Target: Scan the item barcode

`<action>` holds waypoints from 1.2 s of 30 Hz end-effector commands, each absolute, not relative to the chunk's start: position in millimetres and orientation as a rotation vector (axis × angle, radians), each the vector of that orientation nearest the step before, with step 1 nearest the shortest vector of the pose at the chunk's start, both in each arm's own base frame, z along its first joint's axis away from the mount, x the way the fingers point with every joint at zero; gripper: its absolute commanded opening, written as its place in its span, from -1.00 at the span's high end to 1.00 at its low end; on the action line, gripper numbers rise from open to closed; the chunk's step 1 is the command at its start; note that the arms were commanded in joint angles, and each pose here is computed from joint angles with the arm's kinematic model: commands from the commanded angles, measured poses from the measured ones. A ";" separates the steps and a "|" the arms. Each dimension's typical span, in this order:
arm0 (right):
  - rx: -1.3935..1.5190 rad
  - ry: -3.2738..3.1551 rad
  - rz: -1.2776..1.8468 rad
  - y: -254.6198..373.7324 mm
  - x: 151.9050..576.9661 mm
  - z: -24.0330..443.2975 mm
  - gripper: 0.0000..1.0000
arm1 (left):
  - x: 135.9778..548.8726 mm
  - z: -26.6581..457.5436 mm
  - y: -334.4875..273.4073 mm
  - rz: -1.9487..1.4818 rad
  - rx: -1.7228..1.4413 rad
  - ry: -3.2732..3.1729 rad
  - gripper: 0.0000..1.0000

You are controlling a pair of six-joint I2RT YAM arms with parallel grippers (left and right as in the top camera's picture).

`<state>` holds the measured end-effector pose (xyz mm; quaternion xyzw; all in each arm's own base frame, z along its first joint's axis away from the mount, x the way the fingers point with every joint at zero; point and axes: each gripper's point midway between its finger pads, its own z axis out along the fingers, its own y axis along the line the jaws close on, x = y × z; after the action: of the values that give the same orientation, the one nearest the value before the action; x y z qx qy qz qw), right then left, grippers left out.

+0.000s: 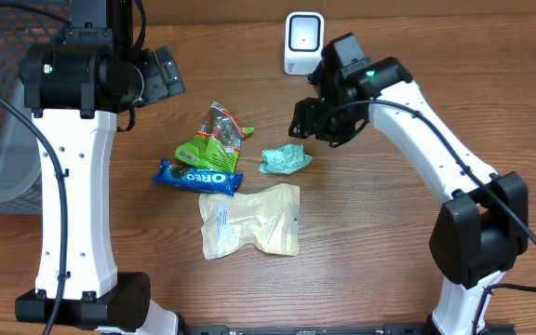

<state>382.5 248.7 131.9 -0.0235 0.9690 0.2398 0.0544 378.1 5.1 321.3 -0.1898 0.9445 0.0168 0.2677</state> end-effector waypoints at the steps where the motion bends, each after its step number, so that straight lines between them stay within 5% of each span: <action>1: 0.252 2.999 0.632 243.7 383.5 107.1 -0.27 | 380.7 320.2 4.0 0.030 -0.529 2.546 -1.00; 4: 0.352 3.030 0.563 241.6 378.3 91.0 -0.58 | 380.5 320.1 3.9 0.030 -0.528 2.546 -1.00; 7: 0.384 3.062 0.545 245.9 373.3 76.1 -0.66 | 380.7 320.2 3.8 0.030 -0.528 2.546 -1.00; 19: 0.345 3.081 0.538 261.8 377.0 29.4 -0.46 | 381.4 320.6 3.7 0.028 -0.528 2.543 -1.00; 31: 0.223 3.131 0.474 256.9 370.3 16.6 0.63 | 381.6 320.4 1.6 0.012 -0.524 2.546 -1.00; 36: -0.083 3.142 0.401 243.6 372.6 41.2 0.69 | 383.8 321.5 -0.8 -0.008 -0.519 2.539 -0.99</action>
<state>358.5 247.4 28.0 0.0462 0.9890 0.1347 -0.0409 381.0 2.0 322.6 -0.1879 0.9437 0.0069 0.2723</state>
